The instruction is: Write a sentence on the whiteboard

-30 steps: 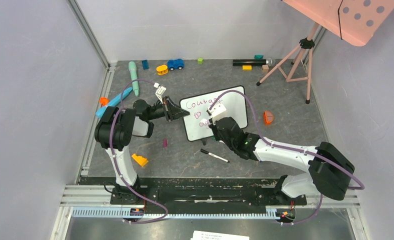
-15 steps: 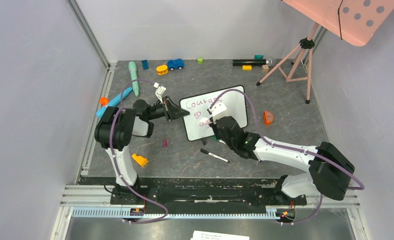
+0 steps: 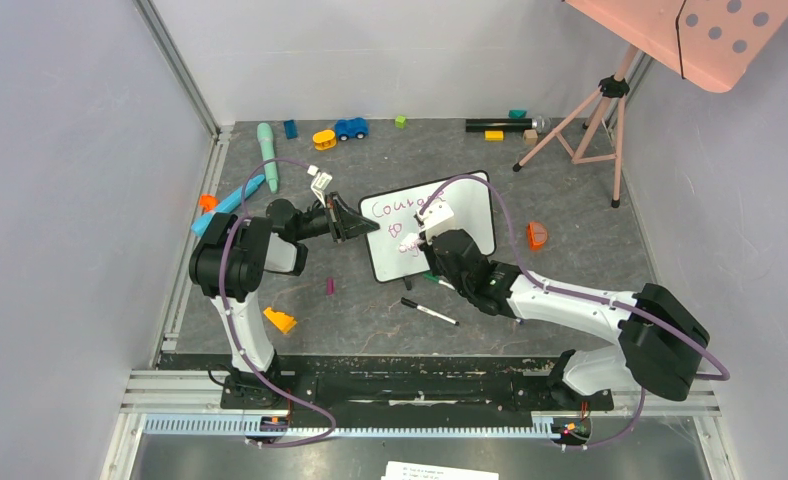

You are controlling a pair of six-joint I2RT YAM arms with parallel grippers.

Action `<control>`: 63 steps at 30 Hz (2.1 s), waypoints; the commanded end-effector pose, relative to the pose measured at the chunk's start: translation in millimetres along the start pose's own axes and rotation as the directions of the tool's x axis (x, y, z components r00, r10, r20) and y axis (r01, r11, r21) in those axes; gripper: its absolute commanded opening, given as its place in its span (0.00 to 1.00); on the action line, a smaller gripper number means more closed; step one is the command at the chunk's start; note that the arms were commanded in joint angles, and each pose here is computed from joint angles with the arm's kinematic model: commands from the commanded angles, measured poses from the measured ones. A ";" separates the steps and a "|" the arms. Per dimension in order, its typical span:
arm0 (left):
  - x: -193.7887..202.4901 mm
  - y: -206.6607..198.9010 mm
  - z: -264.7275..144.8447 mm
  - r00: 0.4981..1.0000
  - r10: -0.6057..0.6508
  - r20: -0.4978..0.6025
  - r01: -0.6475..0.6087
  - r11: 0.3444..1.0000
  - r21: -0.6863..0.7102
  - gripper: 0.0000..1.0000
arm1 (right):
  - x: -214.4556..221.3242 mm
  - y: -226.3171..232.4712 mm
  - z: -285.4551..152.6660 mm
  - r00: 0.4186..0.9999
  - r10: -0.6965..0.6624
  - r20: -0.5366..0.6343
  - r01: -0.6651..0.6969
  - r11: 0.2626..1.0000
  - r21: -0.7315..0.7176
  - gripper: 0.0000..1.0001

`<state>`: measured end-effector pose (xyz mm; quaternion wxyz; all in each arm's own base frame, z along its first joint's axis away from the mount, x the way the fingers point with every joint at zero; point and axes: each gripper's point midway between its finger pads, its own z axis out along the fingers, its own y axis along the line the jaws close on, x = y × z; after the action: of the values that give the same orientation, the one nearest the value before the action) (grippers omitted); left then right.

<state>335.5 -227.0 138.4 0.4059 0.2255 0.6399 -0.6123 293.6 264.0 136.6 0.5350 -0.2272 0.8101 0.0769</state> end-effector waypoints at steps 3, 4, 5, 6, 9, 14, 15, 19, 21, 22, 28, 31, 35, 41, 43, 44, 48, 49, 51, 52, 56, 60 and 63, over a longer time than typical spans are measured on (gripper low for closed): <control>-18.8 -23.1 1.5 0.992 0.122 0.021 -0.123 0.991 0.058 0.02 | -2.5 -1.7 -1.2 1.000 0.021 0.012 -0.021 1.000 0.001 0.00; -19.4 -23.3 1.6 0.992 0.123 0.022 -0.124 0.990 0.059 0.02 | 0.2 -1.7 -1.8 1.000 0.021 0.008 -0.021 1.000 -0.001 0.00; -18.9 -23.1 1.4 0.992 0.121 0.022 -0.122 0.991 0.058 0.02 | 2.8 -1.8 -2.1 1.000 0.020 0.004 -0.020 1.000 -0.002 0.00; -18.9 -23.1 1.5 0.992 0.122 0.022 -0.123 0.991 0.058 0.02 | 4.4 -2.3 -2.6 1.000 0.021 0.002 -0.021 1.000 -0.001 0.00; -18.9 -23.1 1.5 0.992 0.122 0.022 -0.123 0.991 0.058 0.02 | 6.5 -4.9 -4.4 1.000 0.020 0.000 -0.020 1.000 0.008 0.00; -19.2 -23.3 1.5 0.992 0.123 0.023 -0.124 0.991 0.058 0.02 | 3.6 -9.4 -7.7 1.000 0.014 0.003 -0.014 1.000 0.025 0.00; -19.0 -23.1 1.5 0.992 0.122 0.022 -0.123 0.991 0.058 0.02 | 2.0 -10.2 -8.7 1.000 0.017 0.005 -0.017 1.000 0.026 0.00; -19.0 -23.1 1.5 0.992 0.121 0.022 -0.123 0.991 0.058 0.02 | -10.0 -8.9 -16.8 0.998 0.039 0.040 -0.039 0.999 0.000 0.00; -19.4 -23.1 1.6 0.992 0.123 0.023 -0.124 0.991 0.058 0.02 | -15.8 -8.6 -21.4 0.997 0.050 0.058 -0.050 0.999 -0.013 0.00; -19.2 -23.0 1.5 0.992 0.122 0.023 -0.123 0.991 0.058 0.02 | -19.2 -8.7 -23.2 0.996 0.055 0.069 -0.054 0.998 -0.018 0.00; -19.4 -23.6 1.7 0.992 0.123 0.022 -0.125 0.990 0.059 0.02 | -24.9 -13.4 -22.0 0.995 0.053 0.080 -0.053 0.999 -0.002 0.00; -19.2 -23.8 1.3 0.992 0.124 0.022 -0.125 0.990 0.059 0.02 | -26.2 -14.2 -18.0 0.996 0.051 0.077 -0.052 0.999 0.006 0.00; -19.1 -24.0 1.4 0.992 0.124 0.022 -0.125 0.990 0.059 0.02 | -28.9 -14.6 -13.1 0.996 0.046 0.079 -0.047 0.999 0.014 0.00; -18.9 -23.4 1.3 0.992 0.123 0.022 -0.124 0.991 0.058 0.02 | -29.7 -12.9 -7.2 0.996 0.041 0.076 -0.042 0.999 0.012 0.00; -18.8 -23.4 1.3 0.992 0.123 0.022 -0.124 0.991 0.058 0.02 | -30.5 -13.0 -6.2 0.996 0.041 0.078 -0.042 0.999 0.013 0.00; -19.0 -23.4 1.3 0.992 0.123 0.023 -0.124 0.991 0.057 0.02 | -31.3 -13.0 -5.9 0.996 0.041 0.080 -0.042 0.999 0.013 0.00; -19.4 -23.4 1.6 0.992 0.124 0.023 -0.125 0.990 0.058 0.02 | -33.6 -14.4 -5.6 0.995 0.041 0.086 -0.043 0.999 0.019 0.00; -19.3 -23.4 1.5 0.992 0.124 0.023 -0.125 0.990 0.058 0.02 | -34.5 -14.7 -5.8 0.995 0.043 0.088 -0.045 0.999 0.019 0.00; -19.2 -23.4 1.4 0.992 0.124 0.023 -0.125 0.991 0.058 0.02 | -35.4 -15.5 -5.7 0.995 0.044 0.090 -0.046 0.999 0.021 0.00; -19.3 -23.3 1.5 0.992 0.124 0.023 -0.125 0.990 0.058 0.02 | -35.5 -15.1 -5.7 0.995 0.043 0.091 -0.045 0.999 0.019 0.00; -18.8 -23.4 1.3 0.992 0.123 0.022 -0.124 0.991 0.058 0.02 | -36.4 -15.4 -4.1 0.995 0.042 0.091 -0.044 0.999 0.022 0.00; -19.3 -23.3 1.5 0.992 0.124 0.023 -0.125 0.990 0.058 0.02 | -37.1 -15.0 -1.7 0.995 0.040 0.091 -0.042 0.999 0.023 0.00; -19.2 -23.3 1.4 0.992 0.123 0.023 -0.125 0.991 0.058 0.02 | -38.5 -15.2 -0.3 0.995 0.038 0.095 -0.040 0.999 0.025 0.00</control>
<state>335.4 -227.0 138.9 0.4063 0.2261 0.6395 -0.6123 299.7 252.3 146.9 0.5444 -0.2151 0.8073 0.0755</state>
